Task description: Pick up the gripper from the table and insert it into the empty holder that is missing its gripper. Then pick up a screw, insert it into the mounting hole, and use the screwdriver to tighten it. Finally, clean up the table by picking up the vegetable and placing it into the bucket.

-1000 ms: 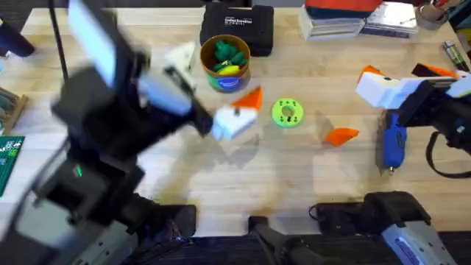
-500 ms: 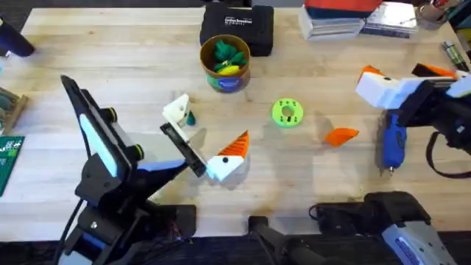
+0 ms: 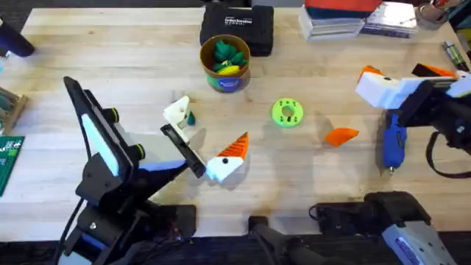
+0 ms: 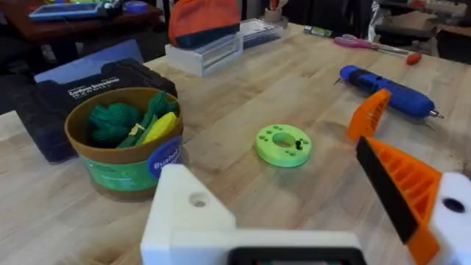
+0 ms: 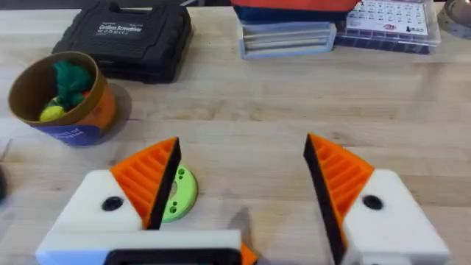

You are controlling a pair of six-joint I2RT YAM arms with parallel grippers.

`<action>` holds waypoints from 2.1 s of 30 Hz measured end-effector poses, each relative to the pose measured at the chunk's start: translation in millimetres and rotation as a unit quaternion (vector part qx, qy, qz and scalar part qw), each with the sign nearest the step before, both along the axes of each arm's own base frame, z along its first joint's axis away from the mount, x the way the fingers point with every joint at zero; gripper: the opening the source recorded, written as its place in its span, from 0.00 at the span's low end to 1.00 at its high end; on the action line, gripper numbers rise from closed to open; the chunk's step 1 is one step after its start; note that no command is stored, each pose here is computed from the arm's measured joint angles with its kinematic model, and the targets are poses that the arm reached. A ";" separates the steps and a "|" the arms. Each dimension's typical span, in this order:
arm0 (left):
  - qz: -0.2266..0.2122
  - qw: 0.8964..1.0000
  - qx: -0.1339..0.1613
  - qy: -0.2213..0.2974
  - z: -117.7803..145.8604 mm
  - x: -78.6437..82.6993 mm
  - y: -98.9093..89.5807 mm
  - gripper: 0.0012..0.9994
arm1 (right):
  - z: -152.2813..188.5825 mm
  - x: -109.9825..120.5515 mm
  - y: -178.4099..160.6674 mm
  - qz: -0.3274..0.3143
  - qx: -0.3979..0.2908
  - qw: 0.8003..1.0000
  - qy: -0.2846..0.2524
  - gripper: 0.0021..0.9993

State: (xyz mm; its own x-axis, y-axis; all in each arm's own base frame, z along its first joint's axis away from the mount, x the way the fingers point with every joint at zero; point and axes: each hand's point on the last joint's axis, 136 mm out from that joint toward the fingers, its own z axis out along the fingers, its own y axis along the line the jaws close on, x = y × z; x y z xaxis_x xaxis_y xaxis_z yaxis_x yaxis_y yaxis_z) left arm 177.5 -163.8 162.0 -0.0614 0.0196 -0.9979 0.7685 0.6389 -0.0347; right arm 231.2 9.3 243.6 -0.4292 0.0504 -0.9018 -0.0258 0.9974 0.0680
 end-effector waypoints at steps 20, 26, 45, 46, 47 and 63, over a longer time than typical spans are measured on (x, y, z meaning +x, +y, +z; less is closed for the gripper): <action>-0.001 1.000 -0.002 0.002 0.1 -0.4 -0.3 0.99 | 1.1 0.5 0.4 0.001 0.001 1.000 -0.002 0.99; -0.023 0.999 -0.027 0.033 0.3 -6.8 -5.3 0.99 | 1.1 1.8 4.4 0.018 -0.007 1.000 -0.003 0.99; -0.057 0.995 -0.047 0.062 0.7 -16.9 -12.4 0.99 | -63.1 -56.9 13.9 0.245 -0.216 0.896 0.300 0.99; -0.057 0.995 -0.047 0.062 0.7 -16.9 -12.4 0.99 | -69.6 -66.3 12.2 0.265 -0.229 0.879 0.323 0.99; -0.057 0.995 -0.047 0.062 0.7 -16.9 -12.4 0.99 | -73.9 -71.4 11.1 0.280 -0.237 0.867 0.338 0.99; -0.058 0.995 -0.047 0.062 0.7 -17.4 -12.7 0.99 | -134.6 -41.5 10.1 0.347 -0.245 0.790 0.441 0.99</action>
